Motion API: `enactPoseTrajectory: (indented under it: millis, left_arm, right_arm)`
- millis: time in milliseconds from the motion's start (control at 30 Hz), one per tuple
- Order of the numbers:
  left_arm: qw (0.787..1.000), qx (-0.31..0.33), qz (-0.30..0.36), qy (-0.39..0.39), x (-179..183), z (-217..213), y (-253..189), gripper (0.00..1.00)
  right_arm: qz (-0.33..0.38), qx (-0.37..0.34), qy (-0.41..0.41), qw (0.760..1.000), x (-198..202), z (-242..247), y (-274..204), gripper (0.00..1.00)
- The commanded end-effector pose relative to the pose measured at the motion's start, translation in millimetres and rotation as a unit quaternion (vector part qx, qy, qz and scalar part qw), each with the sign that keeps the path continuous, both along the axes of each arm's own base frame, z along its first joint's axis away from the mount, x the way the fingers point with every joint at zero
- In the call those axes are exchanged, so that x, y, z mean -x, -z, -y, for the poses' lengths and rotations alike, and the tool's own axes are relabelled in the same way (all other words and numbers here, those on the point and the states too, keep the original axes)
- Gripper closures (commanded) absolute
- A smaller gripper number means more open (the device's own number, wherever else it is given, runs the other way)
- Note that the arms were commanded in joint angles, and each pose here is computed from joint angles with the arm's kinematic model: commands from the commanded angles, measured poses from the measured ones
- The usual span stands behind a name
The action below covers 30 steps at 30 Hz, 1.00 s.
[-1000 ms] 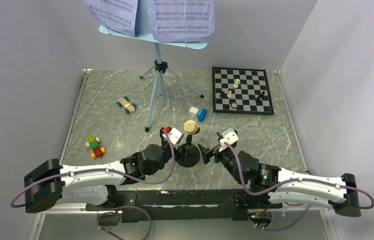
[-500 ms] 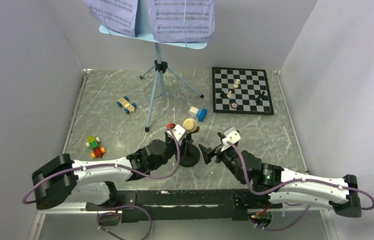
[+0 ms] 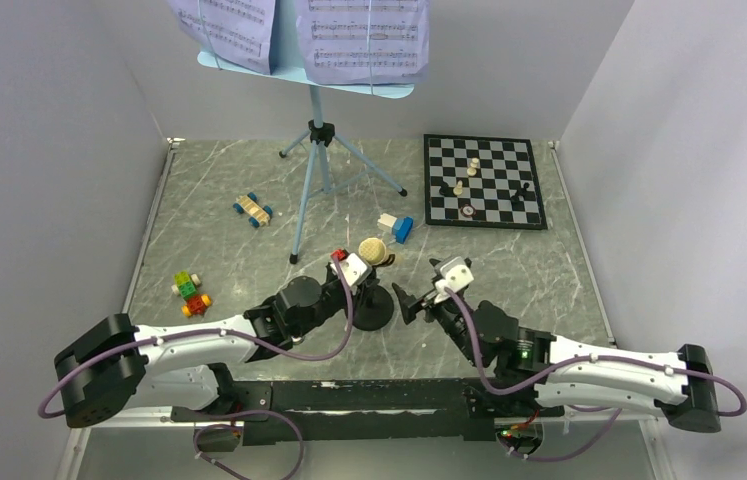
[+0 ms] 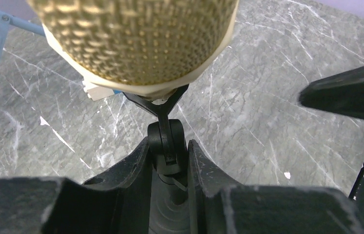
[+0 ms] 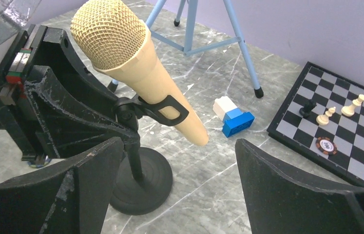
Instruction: Pack up the instrument practice props
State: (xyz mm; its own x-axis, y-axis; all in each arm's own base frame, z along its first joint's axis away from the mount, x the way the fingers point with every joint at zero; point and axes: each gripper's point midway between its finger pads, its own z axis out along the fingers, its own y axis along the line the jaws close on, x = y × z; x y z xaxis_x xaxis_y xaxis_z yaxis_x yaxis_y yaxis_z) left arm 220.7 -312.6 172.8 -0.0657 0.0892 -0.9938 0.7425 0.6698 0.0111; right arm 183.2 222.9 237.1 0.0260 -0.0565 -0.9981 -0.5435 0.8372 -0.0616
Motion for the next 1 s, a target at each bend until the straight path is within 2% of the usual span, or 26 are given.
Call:
enactPoseTrajectory:
  millis: [0, 367, 633, 967]
  left_arm:
    - [0.999, -0.019, 0.027, 0.012, 0, -6, 1, 1.00]
    - [0.999, -0.011, -0.012, 0.038, 10, 2, 16, 1.00]
    - [0.999, -0.018, -0.024, 0.043, 12, 2, 19, 1.00]
    - [0.998, -0.023, -0.034, 0.054, 12, 6, 16, 1.00]
  right_arm:
    - [0.062, -0.003, 0.016, 0.998, -10, -5, -21, 0.11]
    - [0.164, 0.030, 0.016, 0.986, -24, -24, -33, 0.10]
    - [0.155, 0.020, -0.005, 0.988, -45, -26, -35, 0.09]
    - [0.136, 0.039, -0.085, 0.986, -31, -49, -26, 0.07]
